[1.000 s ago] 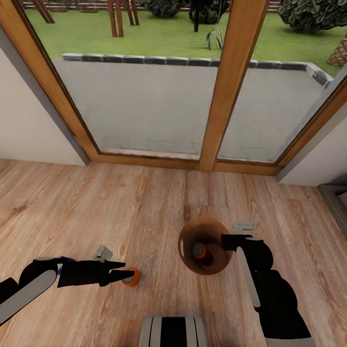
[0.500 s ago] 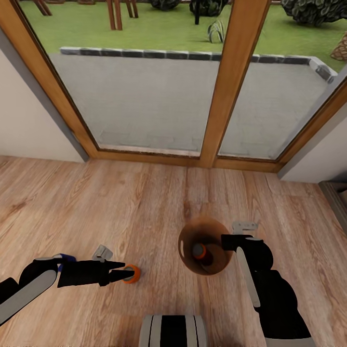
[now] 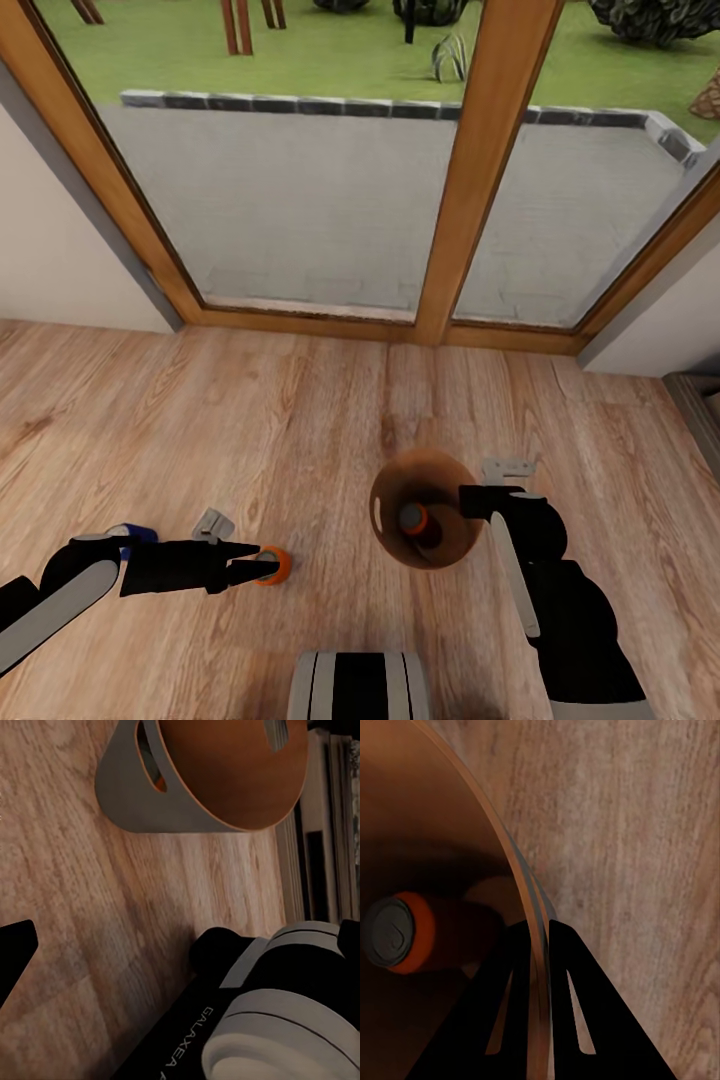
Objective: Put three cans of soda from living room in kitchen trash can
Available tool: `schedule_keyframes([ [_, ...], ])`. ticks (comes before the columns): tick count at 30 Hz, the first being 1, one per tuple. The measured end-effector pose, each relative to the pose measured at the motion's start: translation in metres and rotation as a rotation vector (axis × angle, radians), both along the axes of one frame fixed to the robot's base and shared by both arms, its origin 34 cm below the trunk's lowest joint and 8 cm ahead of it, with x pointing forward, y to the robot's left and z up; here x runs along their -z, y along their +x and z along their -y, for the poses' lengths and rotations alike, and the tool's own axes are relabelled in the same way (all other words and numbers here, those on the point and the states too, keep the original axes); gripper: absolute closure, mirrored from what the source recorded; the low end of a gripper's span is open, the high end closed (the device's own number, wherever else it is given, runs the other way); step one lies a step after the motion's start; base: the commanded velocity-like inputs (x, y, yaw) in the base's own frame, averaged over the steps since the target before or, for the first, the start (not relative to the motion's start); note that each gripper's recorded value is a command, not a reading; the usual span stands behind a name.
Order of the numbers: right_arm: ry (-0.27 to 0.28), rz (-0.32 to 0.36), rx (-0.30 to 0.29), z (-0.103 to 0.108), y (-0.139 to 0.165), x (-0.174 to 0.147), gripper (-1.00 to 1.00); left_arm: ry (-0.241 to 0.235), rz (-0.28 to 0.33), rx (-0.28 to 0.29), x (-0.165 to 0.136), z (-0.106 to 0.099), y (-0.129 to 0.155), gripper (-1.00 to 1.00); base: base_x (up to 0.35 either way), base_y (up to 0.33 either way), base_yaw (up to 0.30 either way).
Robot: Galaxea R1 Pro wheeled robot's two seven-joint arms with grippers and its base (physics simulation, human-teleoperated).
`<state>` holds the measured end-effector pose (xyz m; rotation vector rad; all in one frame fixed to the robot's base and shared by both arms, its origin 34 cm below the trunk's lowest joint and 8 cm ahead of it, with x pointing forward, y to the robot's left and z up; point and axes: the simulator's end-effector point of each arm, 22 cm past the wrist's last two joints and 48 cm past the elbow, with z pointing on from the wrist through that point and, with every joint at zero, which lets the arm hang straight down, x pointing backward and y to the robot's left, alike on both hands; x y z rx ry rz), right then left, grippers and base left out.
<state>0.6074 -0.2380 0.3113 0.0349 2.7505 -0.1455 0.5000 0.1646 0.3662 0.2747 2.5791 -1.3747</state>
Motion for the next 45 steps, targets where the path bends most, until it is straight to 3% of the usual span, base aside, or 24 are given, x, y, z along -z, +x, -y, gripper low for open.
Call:
schedule_keyframes([
  [45, 0.004, 0.005, 0.006, 0.001, -0.002, 0.0, 1.0, -0.001, -0.049, -0.002, 0.016, 0.0, -0.012, -1.0, 0.0, 0.0, 0.0],
])
